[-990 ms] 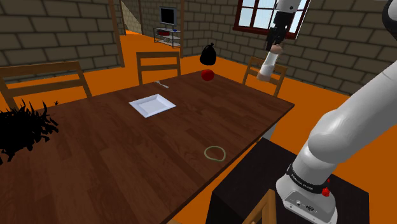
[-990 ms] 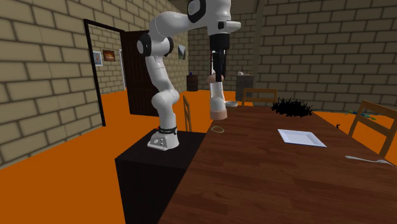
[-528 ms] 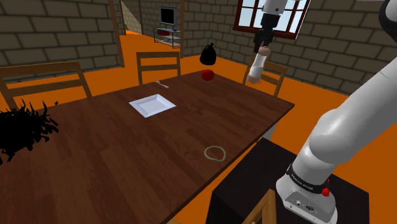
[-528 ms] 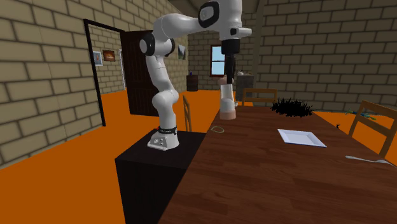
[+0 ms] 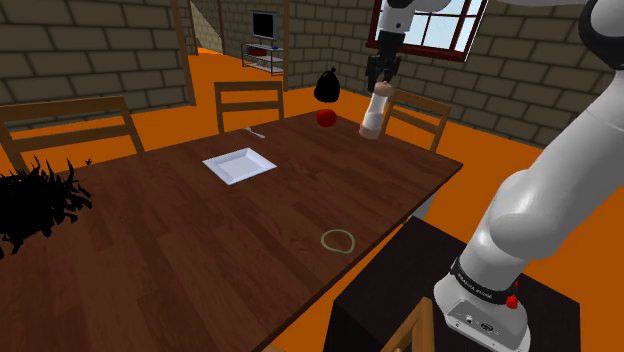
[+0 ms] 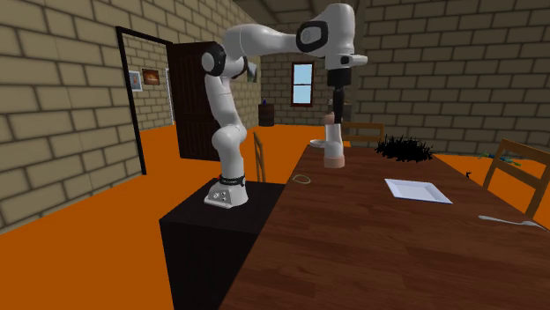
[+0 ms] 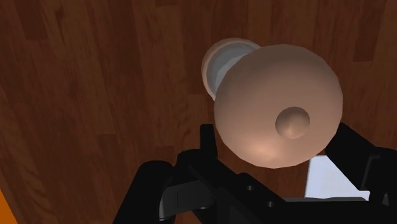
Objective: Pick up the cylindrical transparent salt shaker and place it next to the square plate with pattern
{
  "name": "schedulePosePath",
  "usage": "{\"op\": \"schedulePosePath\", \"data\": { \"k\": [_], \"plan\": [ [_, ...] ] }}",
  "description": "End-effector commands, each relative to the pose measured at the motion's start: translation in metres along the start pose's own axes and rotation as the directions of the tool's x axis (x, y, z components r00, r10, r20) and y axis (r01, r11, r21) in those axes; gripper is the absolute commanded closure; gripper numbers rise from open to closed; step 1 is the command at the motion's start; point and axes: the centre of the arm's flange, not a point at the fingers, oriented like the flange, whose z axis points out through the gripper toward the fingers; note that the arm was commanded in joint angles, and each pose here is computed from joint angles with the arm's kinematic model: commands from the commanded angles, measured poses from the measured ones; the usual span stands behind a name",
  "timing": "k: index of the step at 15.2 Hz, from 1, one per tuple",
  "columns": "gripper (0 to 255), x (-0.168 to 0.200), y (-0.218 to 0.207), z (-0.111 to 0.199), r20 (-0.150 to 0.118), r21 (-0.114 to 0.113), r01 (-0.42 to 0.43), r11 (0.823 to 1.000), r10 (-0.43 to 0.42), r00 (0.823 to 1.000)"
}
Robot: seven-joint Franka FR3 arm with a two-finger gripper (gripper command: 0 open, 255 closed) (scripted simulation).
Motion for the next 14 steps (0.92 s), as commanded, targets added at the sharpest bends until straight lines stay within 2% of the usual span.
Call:
{"op": "schedulePosePath", "data": {
  "k": [1, 14],
  "plan": [
    [255, 0.014, -0.022, 0.010, -0.001, 0.000, -0.001, 1.000, 0.001, 1.000],
    [255, 0.102, -0.157, 0.069, -0.001, 0.000, -0.001, 1.000, 0.001, 1.000]
  ]
}}
